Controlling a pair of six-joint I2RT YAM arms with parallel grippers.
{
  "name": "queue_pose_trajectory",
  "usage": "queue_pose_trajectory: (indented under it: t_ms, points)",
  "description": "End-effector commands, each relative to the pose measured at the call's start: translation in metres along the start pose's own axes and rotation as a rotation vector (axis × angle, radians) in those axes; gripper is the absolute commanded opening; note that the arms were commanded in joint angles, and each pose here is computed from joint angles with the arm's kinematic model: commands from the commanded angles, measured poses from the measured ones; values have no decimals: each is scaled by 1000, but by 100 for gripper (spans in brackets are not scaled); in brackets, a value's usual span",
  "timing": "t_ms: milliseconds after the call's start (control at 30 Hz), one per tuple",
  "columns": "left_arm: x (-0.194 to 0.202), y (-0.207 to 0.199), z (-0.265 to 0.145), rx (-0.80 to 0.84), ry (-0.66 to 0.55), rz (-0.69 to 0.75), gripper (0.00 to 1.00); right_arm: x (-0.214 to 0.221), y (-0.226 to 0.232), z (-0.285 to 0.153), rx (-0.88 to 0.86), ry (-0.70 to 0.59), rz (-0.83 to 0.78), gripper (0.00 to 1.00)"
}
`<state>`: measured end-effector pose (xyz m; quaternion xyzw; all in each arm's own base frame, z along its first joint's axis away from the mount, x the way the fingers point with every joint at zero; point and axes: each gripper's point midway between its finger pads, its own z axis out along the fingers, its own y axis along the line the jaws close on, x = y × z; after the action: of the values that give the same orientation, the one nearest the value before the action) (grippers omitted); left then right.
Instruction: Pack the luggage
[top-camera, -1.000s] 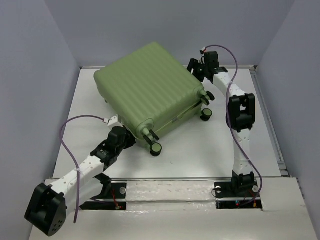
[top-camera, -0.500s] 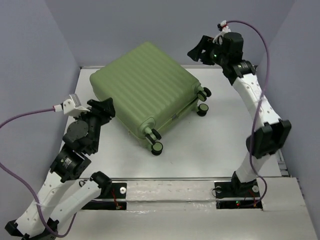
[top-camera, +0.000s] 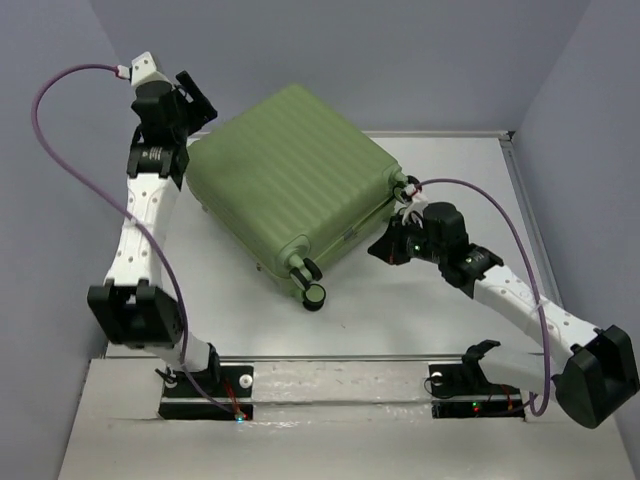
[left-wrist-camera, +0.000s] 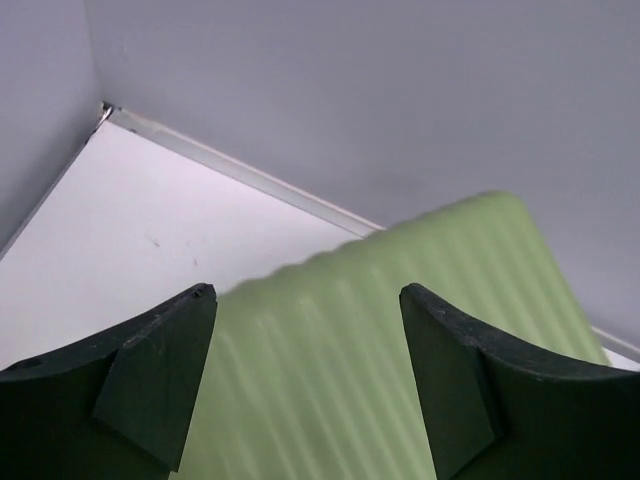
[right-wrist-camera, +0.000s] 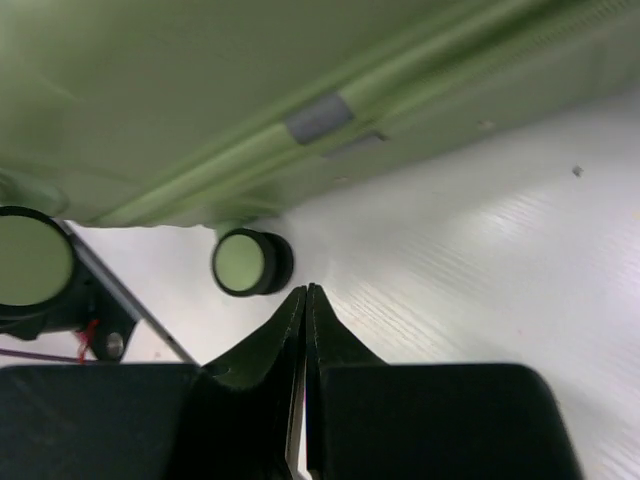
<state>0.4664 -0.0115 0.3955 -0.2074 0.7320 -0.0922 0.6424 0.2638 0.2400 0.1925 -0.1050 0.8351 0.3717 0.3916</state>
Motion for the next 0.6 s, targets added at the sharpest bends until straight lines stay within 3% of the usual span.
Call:
queue_pose_trajectory:
  t_ms: [0,67,133,233,433,467,567]
  points:
    - [-14,27,48,65,73,-59,88,-2,-3,-9,-5,-93,-10,7]
    - [2,46,78,52,138,-95,88,17,-15,-1,13,-39,12,7]
    - [-14,54,92,67,122,-111,89,28,-21,4,24,-15,33,7]
    - [-2,59,127,94,191,-114,91,32,-29,13,34,-25,48,7]
    - [81,75,183,155,376,-165,91,24,-51,37,137,-30,86,7]
    - [78,71,183,179,373,-168,91,23,-52,39,146,-30,91,7]
    - [130,80,202,208,475,-215,90,10,-55,52,157,-58,98,7]
